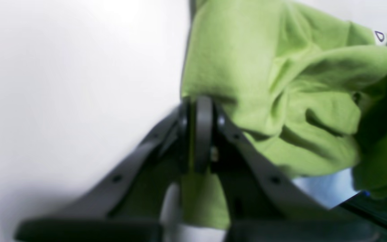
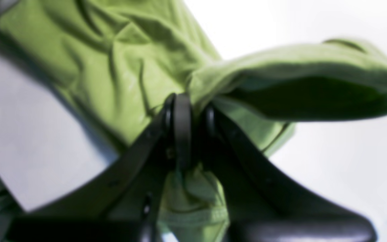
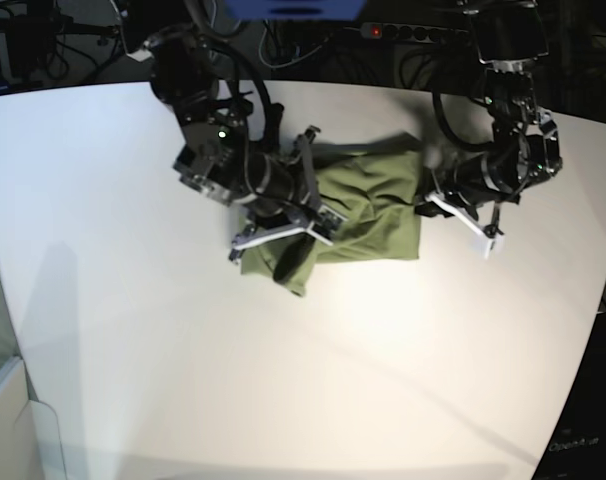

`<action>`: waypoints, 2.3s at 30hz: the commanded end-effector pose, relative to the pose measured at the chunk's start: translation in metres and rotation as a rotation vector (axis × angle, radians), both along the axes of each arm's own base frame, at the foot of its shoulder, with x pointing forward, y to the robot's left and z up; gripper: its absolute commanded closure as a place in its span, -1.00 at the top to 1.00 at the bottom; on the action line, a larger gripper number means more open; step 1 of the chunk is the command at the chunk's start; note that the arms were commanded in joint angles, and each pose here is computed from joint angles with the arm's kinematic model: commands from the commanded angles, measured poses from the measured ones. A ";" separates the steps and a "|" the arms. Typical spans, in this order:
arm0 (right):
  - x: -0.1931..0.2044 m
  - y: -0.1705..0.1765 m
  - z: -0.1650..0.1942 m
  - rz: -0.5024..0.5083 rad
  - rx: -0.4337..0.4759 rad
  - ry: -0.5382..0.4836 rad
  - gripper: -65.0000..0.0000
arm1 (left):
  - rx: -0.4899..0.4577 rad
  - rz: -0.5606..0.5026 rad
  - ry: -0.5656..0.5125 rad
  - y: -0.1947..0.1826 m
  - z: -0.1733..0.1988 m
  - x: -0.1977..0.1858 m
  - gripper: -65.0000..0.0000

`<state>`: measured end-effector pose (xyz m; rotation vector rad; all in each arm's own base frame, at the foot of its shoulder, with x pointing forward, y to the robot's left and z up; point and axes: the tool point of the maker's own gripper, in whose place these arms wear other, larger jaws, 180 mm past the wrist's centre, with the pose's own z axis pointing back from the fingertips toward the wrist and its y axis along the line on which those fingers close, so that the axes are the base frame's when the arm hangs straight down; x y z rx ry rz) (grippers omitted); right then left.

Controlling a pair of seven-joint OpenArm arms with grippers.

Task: Fold the T-shirt properly
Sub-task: 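Lift and fold the bundle further with both grippers into a compact square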

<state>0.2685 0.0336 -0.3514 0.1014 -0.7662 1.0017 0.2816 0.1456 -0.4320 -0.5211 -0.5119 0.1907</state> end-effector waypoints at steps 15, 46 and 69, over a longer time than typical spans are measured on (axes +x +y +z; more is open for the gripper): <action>-0.003 0.065 0.047 0.122 0.141 -0.096 -0.99 | 0.001 -0.003 -0.033 0.002 0.007 0.005 -0.92; 0.006 0.077 0.018 0.204 0.089 -0.068 -0.99 | -0.002 -0.069 -0.026 -0.018 0.006 0.003 -0.92; 0.006 0.085 -0.005 0.211 0.095 -0.009 -0.21 | 0.032 -0.071 -0.034 -0.004 0.009 0.005 -0.92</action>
